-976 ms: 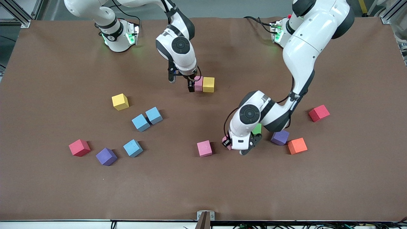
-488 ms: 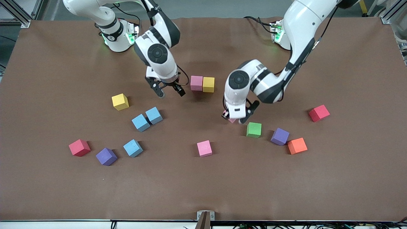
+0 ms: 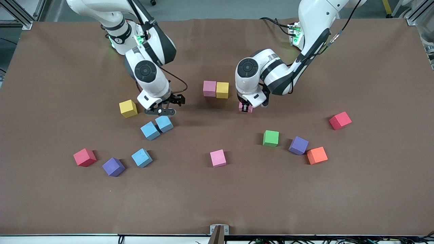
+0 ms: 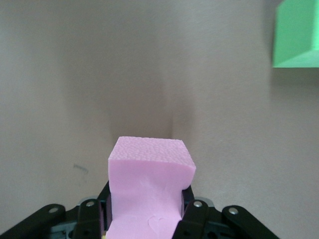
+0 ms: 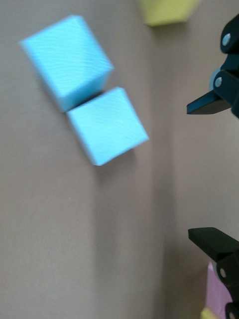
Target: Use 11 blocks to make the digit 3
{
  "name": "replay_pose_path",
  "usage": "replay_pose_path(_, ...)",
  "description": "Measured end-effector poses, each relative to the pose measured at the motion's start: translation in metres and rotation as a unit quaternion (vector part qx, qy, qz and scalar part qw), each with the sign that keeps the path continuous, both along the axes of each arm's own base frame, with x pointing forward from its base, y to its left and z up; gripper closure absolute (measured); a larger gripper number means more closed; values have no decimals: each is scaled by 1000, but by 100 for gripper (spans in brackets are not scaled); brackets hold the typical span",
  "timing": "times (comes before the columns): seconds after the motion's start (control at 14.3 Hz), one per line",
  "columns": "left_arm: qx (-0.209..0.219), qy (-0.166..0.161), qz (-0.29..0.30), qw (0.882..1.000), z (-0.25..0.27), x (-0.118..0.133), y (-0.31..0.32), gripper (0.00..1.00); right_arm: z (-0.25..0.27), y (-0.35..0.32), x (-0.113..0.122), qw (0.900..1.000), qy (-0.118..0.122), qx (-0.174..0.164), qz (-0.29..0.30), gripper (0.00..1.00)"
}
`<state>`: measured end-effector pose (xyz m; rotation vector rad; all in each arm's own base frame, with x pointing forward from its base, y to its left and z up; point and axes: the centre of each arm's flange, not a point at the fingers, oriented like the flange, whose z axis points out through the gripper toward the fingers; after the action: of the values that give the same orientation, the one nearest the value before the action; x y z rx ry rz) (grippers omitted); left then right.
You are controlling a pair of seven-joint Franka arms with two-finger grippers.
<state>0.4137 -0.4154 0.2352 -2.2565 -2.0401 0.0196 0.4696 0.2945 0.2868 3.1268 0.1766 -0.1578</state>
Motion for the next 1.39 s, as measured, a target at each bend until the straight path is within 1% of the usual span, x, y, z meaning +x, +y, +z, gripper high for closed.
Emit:
replay_pose_path(0.14, -15, -4, 39, 999, -8, -20, -8, 47, -2, -12, 11, 996, -19, 4, 91, 0)
replay_pose_path(0.28, -30, -6, 66, 997, -15, -38, -12, 47, -12, -15, 17, 986, -32, 8, 162, 0)
replay_pose_path(0.42, -35, -7, 85, 996, -17, -47, -13, 47, -25, -15, 20, 978, -40, 14, 204, 0)
replay_pose_path(0.56, -38, -8, 89, 995, -17, -53, -16, 47, -36, -14, 22, 971, -47, 19, 234, 0)
replay_pose_path(0.7, -39, -7, 85, 996, -17, -59, -17, 47, -45, -13, 23, 966, -51, 22, 254, 0)
replay_pose_path(0.77, -41, -8, 84, 996, -18, -60, -17, 47, -48, -13, 23, 965, -50, 21, 258, 0)
replay_pose_path(1.18, -43, -6, 78, 996, -21, -74, -24, 47, -54, -32, 33, 964, -48, 17, 259, 0)
replay_pose_path(1.39, -41, -4, 74, 996, -23, -80, -26, 47, -64, -29, 31, 963, -51, 20, 263, 0)
